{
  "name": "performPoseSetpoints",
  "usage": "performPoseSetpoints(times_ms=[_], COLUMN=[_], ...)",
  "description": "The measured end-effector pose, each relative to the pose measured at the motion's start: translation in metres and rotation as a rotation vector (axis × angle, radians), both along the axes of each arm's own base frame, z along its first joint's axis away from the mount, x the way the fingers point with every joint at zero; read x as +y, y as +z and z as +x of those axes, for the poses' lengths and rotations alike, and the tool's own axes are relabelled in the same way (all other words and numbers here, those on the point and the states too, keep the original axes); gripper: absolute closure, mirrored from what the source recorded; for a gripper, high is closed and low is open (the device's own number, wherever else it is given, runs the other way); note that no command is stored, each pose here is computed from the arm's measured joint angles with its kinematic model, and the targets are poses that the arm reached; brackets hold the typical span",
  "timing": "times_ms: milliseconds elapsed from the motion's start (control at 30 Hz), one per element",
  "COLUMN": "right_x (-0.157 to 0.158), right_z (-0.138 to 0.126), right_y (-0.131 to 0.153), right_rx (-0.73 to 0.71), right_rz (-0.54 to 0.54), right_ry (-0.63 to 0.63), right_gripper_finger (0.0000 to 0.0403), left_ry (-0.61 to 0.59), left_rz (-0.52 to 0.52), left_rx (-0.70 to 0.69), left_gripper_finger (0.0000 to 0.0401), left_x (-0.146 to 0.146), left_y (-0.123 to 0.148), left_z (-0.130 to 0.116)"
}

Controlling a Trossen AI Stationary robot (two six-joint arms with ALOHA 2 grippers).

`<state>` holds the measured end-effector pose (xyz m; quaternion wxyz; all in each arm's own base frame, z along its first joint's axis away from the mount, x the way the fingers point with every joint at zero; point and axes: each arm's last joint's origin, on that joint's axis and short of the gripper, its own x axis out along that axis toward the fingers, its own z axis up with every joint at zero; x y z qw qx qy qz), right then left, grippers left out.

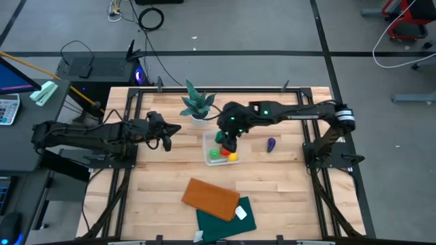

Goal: Pick and placing Produce into tupperware
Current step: Put the bell pepper into the transparent bin

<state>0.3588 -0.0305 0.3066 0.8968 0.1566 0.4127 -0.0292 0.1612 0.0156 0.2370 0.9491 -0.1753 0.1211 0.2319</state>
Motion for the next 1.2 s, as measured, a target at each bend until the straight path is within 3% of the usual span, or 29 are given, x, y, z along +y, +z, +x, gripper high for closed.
performPoseSetpoints(times_ms=[267,433,900,1200], right_x=[-0.006,-0.006,-0.008,-0.009], right_z=[0.034,0.045,0.066,0.072], right_y=[-0.003,-0.024,-0.078,-0.090], right_rx=[0.081,0.156,0.296,0.293], right_rz=[-0.187,-0.262,-0.311,-0.312], right_ry=[0.113,0.151,0.175,0.175], right_gripper_finger=[0.0211,0.0211,0.0211,0.0211], left_ry=[-0.033,-0.034,-0.034,-0.034], left_rz=[-0.018,-0.020,-0.021,-0.021], left_rx=[0.008,0.028,0.034,0.034], left_gripper_finger=[0.0367,0.0372,0.0366,0.0373], left_x=[-0.001,-0.001,-0.001,-0.001], left_y=[-0.001,-0.003,-0.003,-0.003], left_z=[0.000,-0.001,-0.001,-0.001])
